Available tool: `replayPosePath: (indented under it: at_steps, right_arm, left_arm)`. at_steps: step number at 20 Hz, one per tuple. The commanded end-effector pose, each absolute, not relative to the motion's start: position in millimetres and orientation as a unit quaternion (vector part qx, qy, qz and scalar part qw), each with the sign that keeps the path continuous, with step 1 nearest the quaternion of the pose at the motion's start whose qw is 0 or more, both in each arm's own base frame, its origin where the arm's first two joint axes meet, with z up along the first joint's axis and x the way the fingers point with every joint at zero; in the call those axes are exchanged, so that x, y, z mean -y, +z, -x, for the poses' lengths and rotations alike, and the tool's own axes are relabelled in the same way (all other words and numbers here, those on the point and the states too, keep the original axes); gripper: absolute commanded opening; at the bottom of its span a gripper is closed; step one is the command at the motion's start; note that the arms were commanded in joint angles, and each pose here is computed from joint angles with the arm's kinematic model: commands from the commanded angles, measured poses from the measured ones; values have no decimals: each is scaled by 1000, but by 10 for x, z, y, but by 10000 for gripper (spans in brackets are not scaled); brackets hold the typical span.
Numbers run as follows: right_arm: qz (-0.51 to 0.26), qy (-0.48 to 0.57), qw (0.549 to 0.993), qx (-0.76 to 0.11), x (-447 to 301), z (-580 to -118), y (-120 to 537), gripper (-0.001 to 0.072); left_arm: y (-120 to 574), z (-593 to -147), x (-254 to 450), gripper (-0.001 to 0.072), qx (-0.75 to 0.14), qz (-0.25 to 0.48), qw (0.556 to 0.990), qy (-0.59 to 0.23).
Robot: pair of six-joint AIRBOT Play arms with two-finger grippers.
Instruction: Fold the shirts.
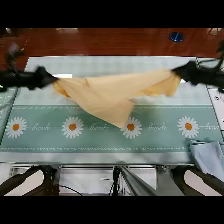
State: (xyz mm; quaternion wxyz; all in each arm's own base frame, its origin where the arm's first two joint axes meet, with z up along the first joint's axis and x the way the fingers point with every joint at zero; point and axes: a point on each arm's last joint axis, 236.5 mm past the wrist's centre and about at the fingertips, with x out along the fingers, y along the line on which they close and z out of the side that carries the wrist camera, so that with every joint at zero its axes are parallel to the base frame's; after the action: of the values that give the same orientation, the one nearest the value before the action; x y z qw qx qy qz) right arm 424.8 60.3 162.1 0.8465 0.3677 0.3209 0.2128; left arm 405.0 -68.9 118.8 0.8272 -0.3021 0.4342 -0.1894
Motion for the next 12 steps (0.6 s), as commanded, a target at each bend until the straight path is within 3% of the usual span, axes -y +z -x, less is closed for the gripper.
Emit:
replayPosePath:
  at_steps: [1,4,7,9,12]
  right_arm:
    - [-317,211,914,-140,-281,-3998,3409,16]
    - [-280,201,938,-41,-186,-3627,4421,16]
    - [-251,196,948,15,-215,-3294,5010,16]
    - [-227,180,957,14,-208,-3144,5124,16]
    - [-171,128,973,-83,-172,-2921,4759,16]
  left_arm:
    - [2708,-4146,204,21,-292,238,908,-183]
    - [4010,-3839,260,21,-167,148,955,-197]
    - [4837,-3335,497,21,-81,66,971,-213]
    - [5000,-3024,618,21,-66,36,974,-213]
    - [4632,-2630,637,21,-145,21,972,-183]
